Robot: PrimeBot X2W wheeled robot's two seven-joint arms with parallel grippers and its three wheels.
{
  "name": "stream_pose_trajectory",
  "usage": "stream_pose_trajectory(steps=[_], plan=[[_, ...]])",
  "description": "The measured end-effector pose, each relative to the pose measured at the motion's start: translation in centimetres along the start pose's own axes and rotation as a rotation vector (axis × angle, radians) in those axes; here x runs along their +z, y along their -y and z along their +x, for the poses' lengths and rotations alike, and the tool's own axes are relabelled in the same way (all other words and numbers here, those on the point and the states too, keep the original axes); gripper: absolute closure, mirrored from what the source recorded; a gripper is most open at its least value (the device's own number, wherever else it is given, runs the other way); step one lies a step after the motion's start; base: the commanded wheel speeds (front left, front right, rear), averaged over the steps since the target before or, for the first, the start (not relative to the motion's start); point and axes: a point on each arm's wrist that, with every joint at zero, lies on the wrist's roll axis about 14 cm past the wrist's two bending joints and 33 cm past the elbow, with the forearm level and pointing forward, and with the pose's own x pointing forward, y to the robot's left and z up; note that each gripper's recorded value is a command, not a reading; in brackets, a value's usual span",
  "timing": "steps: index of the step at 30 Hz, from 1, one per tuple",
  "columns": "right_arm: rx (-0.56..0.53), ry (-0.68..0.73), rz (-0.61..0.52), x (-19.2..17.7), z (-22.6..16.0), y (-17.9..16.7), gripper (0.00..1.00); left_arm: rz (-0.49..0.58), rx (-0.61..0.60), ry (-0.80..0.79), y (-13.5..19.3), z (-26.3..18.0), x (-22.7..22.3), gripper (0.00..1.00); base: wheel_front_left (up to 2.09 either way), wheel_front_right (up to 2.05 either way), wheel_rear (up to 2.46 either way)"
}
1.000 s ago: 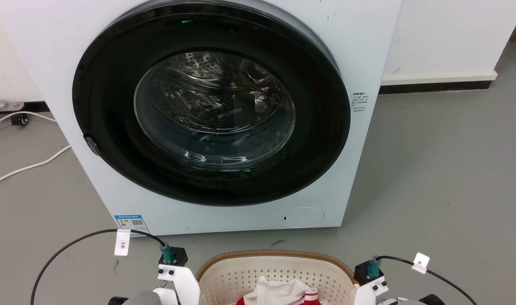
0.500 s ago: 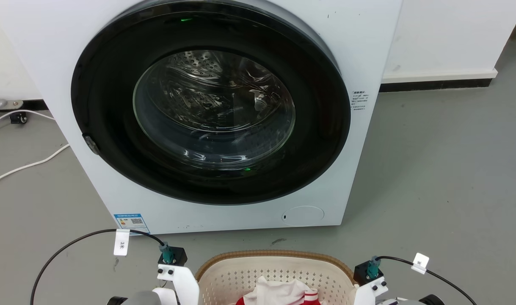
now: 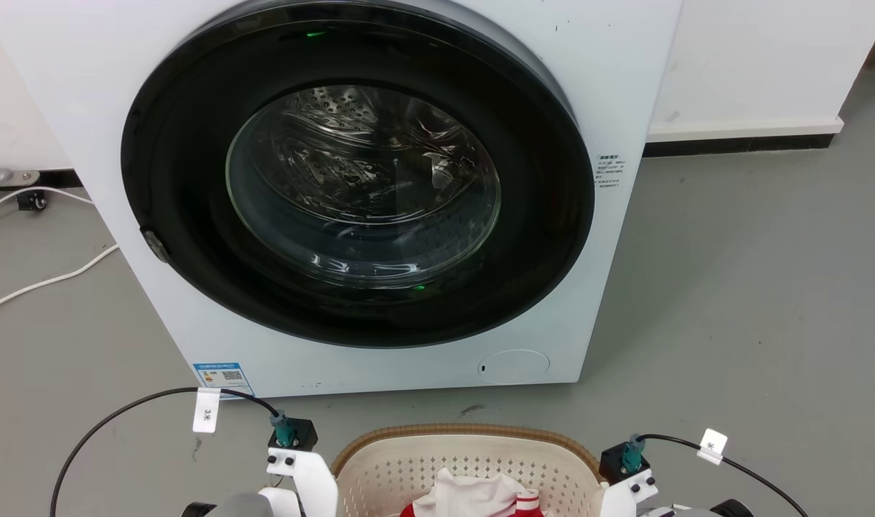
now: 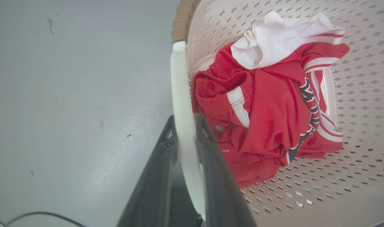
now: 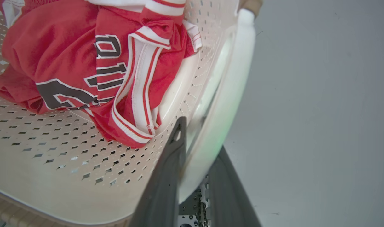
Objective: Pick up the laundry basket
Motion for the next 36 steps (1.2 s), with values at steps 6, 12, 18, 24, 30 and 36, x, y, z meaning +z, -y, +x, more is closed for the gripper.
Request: stream_pose_trajectory(steps=[6,12,18,24,30,36], plan=[[-0.001,0.001,-0.002,0.01,-0.03,0.01,1.0,-0.003,-0.002,0.001,0.04,-0.01,-0.04,1.0,0.0,0.0,0.0],[-0.003,0.001,-0.003,0.0,-0.07,0.04,1.0,0.0,-0.003,0.002,0.1,-0.02,-0.05,1.0,0.0,0.0,0.0],[-0.004,0.002,-0.004,0.02,-0.1,0.06,1.0,-0.003,-0.004,0.002,0.13,-0.05,-0.09,1.0,0.0,0.0,0.0],[-0.005,0.002,-0.006,0.02,-0.11,0.09,1.0,-0.003,-0.005,-0.001,0.16,-0.05,-0.19,1.0,0.0,0.0,0.0],[-0.005,-0.002,-0.008,-0.04,-0.07,0.12,1.0,-0.006,-0.008,0.0,0.21,-0.01,-0.16,1.0,0.0,0.0,0.0],[-0.005,-0.004,-0.01,-0.05,-0.06,0.12,1.0,-0.008,-0.008,-0.002,0.2,-0.01,-0.26,1.0,0.0,0.0,0.0]])
